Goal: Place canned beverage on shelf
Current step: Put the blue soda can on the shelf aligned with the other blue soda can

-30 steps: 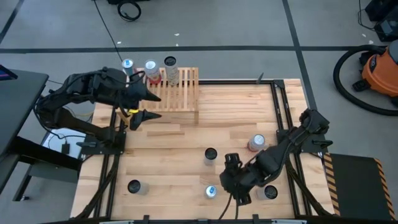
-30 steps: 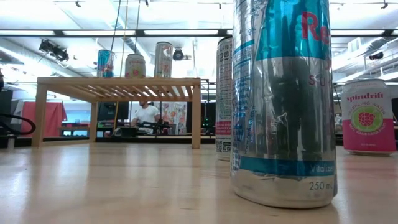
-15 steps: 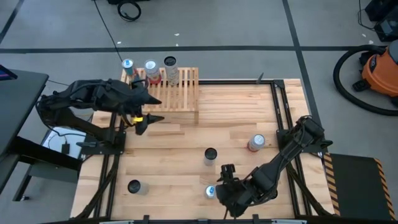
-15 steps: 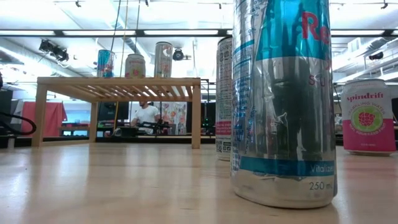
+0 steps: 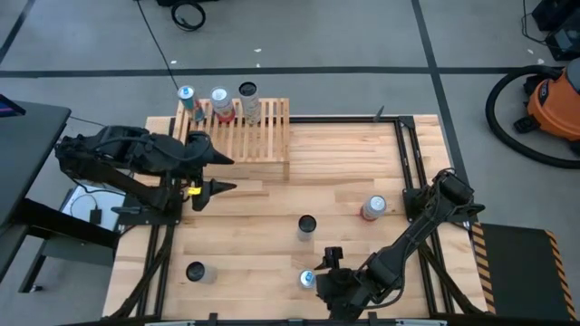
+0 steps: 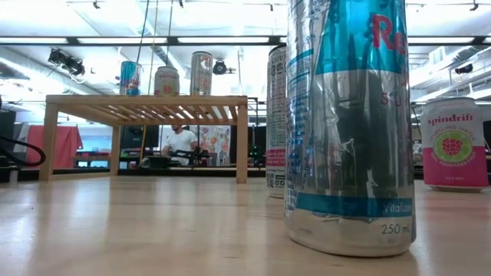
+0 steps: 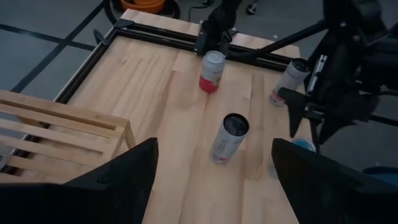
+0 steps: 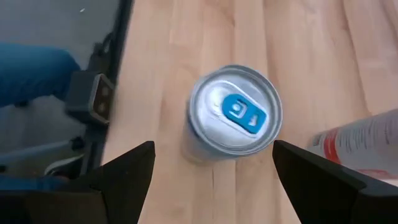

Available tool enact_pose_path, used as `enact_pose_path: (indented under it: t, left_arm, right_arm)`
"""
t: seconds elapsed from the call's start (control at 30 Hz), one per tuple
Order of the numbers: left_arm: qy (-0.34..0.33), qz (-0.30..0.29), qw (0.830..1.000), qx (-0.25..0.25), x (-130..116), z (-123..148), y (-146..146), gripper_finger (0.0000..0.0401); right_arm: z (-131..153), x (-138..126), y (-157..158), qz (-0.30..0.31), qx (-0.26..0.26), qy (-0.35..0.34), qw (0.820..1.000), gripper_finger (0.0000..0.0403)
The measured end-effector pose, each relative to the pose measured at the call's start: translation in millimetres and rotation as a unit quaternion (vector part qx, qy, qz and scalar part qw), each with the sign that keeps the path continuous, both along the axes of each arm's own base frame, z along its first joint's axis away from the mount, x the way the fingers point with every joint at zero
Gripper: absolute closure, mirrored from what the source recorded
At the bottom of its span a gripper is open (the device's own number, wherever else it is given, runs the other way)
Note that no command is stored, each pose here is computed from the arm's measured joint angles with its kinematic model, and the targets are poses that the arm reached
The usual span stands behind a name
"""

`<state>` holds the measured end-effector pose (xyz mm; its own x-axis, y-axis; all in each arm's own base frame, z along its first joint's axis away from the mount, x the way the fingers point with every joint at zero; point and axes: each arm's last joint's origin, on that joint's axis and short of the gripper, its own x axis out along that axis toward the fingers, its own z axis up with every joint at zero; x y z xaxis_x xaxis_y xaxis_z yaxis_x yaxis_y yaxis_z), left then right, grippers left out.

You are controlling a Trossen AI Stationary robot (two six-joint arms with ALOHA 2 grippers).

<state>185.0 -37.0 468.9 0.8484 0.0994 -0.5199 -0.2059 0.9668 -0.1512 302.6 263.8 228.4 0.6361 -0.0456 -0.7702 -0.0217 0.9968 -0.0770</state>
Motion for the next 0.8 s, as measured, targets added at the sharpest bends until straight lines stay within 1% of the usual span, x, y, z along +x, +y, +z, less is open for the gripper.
enact_pose_path:
  t: [0.1, 0.27, 0.5, 0.63, 0.8]
  left_arm:
    - [0.000, -0.003, 1.000, -0.004, 0, 0, -2, 0.0086]
    - [-0.002, 0.000, 1.000, -0.001, -1, 0, -3, 0.0086]
    - [-0.002, 0.000, 1.000, 0.000, -1, 0, -3, 0.0086]
    - [-0.002, 0.007, 1.000, 0.004, -1, 0, -3, 0.0086]
    - [-0.003, 0.010, 1.000, 0.006, -1, 0, -2, 0.0086]
  right_arm:
    - [-8, 0, -2, -0.015, -0.008, -0.014, 1.000, 0.0067]
    - [-20, 1, -5, -0.013, -0.011, -0.035, 0.999, 0.0067]
    - [-31, 7, -7, -0.009, 0.010, -0.072, 0.997, 0.0067]
    - [-36, 7, -11, -0.012, 0.008, -0.069, 0.998, 0.0067]
    - [-39, 10, -14, -0.018, 0.018, -0.080, 0.996, 0.0071]
